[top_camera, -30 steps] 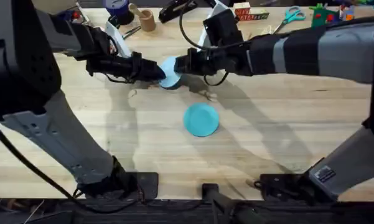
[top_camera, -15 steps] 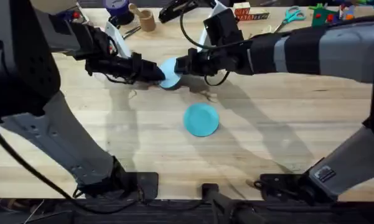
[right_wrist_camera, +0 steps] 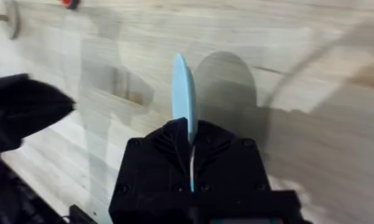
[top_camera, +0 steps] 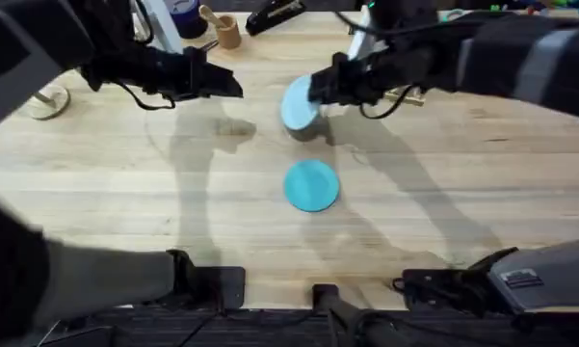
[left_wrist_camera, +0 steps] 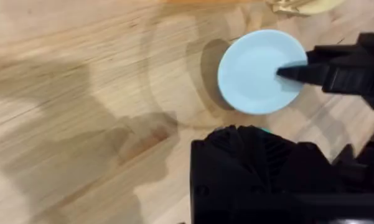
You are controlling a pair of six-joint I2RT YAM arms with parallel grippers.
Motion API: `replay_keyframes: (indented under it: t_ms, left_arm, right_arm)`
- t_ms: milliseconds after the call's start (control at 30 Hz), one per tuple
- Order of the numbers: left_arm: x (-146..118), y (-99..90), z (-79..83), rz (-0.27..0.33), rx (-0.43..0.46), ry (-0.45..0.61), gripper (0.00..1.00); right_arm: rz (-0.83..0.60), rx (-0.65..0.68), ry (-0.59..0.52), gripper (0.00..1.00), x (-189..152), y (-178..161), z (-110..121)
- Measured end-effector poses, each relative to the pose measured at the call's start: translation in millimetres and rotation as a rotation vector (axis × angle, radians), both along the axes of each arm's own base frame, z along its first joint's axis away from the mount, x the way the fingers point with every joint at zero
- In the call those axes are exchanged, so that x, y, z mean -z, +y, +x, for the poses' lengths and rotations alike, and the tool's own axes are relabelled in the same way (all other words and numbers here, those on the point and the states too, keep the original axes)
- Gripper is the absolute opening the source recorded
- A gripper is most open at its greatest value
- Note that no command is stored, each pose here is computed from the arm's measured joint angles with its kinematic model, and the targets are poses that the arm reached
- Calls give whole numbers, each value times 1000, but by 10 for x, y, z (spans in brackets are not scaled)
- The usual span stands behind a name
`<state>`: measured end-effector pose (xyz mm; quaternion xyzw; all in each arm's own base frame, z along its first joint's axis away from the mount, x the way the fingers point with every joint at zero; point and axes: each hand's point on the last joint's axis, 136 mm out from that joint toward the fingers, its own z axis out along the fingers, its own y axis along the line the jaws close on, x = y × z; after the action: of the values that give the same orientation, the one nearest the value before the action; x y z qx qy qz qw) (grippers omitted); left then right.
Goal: Pick up the plates from the table one by one and place each into a slot on the dish rack.
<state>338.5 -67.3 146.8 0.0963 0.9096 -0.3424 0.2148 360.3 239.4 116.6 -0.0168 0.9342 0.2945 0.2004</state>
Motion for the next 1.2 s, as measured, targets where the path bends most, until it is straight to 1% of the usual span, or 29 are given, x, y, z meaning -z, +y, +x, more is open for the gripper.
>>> replay_keyframes:
  t_ms: [133, 267, 467, 633, 800, 833, 867, 900, 967, 1033, 1067, 1200]
  left_arm:
    - [-232, -130, -137, 105, 37, -77, 40]
    - [-446, -273, -260, 223, 68, -172, 40]
    - [-684, -482, -439, 388, 103, -304, 40]
    - [-764, -623, -546, 489, 137, -378, 40]
    - [-760, -712, -591, 557, 164, -411, 45]
    - [-760, -710, -590, 566, 163, -414, 98]
    - [-759, -703, -586, 573, 159, -415, 208]
    - [-759, -689, -580, 581, 155, -416, 345]
    - [-758, -666, -568, 594, 146, -417, 677]
    - [-758, -651, -562, 600, 138, -416, 945]
    - [-757, -646, -560, 603, 136, -416, 980]
    - [-755, -641, -560, 605, 135, -415, 992]
  right_arm:
    - [-102, 24, 3, 29, -167, -239, -106]
    - [-231, 63, 15, 29, -404, -493, -189]
    - [-383, 125, 5, 29, -775, -795, -210]
    - [-482, 184, -21, 29, -1078, -1031, -216]
    - [-556, 247, -57, 29, -1345, -1248, -203]
    - [-570, 262, -65, 29, -1391, -1294, -196]
    - [-582, 276, -72, 29, -1435, -1340, -189]
    - [-592, 292, -79, 29, -1479, -1387, -181]
    - [-608, 320, -86, 29, -1549, -1476, -170]
    - [-619, 351, -88, 29, -1608, -1572, -162]
    - [-623, 368, -87, 29, -1630, -1624, -158]
    - [-633, 434, -71, 29, -1679, -1838, -142]
